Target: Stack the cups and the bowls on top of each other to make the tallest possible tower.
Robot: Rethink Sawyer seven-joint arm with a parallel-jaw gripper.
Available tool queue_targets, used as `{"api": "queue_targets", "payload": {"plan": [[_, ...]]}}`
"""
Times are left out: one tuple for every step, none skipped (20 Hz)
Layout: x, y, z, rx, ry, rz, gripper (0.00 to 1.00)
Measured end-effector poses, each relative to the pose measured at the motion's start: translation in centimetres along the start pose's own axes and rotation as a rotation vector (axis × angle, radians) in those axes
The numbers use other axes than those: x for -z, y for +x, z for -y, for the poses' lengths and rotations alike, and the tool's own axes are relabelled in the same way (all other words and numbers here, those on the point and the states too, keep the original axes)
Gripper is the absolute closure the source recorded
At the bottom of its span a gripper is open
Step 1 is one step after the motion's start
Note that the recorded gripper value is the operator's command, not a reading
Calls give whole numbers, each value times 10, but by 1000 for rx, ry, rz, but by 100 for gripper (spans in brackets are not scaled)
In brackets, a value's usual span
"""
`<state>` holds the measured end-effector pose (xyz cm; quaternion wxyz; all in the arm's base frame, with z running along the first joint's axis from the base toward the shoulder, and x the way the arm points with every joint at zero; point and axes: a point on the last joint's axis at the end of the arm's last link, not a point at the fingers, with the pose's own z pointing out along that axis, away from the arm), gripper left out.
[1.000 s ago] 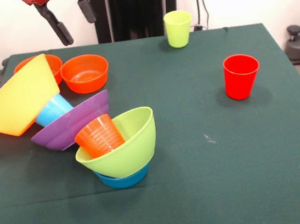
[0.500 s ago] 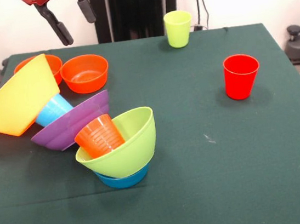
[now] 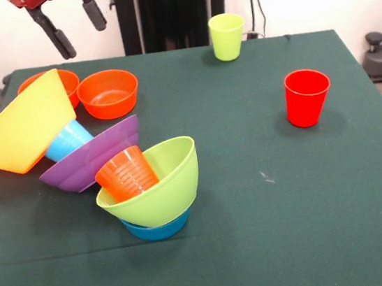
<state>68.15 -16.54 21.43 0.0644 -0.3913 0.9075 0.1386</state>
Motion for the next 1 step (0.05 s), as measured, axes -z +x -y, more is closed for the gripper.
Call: {"api": "queue_targets", "payload": {"plan": [[-1,1,0,-2,-2,1,0]]}}
